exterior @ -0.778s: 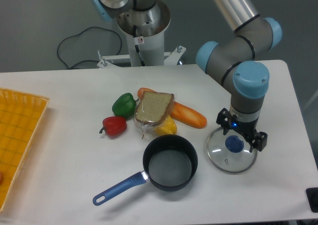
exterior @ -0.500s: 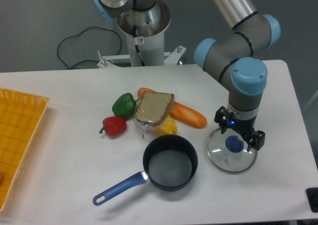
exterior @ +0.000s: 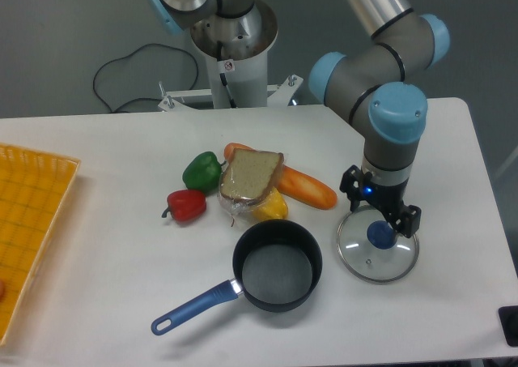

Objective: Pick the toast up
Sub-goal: 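Move the gripper from above the glass lid toward the bagged toast slice, then lower the open gripper down onto the bagged toast slice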

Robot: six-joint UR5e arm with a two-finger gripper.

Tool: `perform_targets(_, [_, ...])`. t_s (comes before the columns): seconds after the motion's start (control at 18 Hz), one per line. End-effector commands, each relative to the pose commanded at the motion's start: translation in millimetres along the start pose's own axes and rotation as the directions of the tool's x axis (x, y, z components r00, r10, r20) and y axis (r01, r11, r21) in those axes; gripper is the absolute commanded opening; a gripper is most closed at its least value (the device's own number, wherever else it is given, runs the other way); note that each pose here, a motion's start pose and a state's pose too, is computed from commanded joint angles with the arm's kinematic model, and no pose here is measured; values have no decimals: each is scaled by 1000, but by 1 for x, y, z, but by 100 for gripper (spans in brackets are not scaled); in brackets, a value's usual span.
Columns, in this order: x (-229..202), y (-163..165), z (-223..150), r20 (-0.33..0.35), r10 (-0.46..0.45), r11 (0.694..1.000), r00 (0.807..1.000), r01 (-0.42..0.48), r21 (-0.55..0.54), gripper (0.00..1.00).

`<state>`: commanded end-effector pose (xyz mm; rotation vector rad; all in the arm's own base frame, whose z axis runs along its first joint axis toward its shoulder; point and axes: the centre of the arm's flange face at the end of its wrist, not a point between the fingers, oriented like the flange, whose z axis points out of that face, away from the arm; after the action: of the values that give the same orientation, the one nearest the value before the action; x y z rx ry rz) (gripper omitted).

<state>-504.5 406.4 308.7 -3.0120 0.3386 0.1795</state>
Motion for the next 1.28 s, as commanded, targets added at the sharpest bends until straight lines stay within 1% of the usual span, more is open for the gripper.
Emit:
perform_targets(0.11, [9, -1, -8, 4, -37, 999, 999, 37, 2, 100])
perform_targets(0.22, [28, -2, 4, -50, -76, 997, 996, 75, -16, 100])
perform_targets(0.33, [46, -7, 3, -66, -80, 997, 995, 79, -19, 100])
perform_targets(0.44, [56, -12, 8, -89, -115, 993, 989, 113, -30, 100])
perform_targets(0.56, [68, -25, 11, -114, -146, 989, 983, 142, -47, 100])
perform_targets(0.67, [76, -31, 6, -114, -172, 984, 978, 167, -56, 100])
perform_targets(0.72, [82, -33, 1, -120, -169, 985, 978, 163, -58, 100])
perform_targets(0.83, [93, -37, -1, -167, -160, 986, 973, 149, -73, 100])
perform_targets(0.94, [103, -42, -6, -193, -152, 987, 969, 138, -84, 100])
perform_targets(1.11, [117, -47, 5, -250, -142, 986, 958, 115, -118, 100])
perform_targets(1.28, [123, -44, 14, -279, -141, 986, 950, 109, -129, 100])
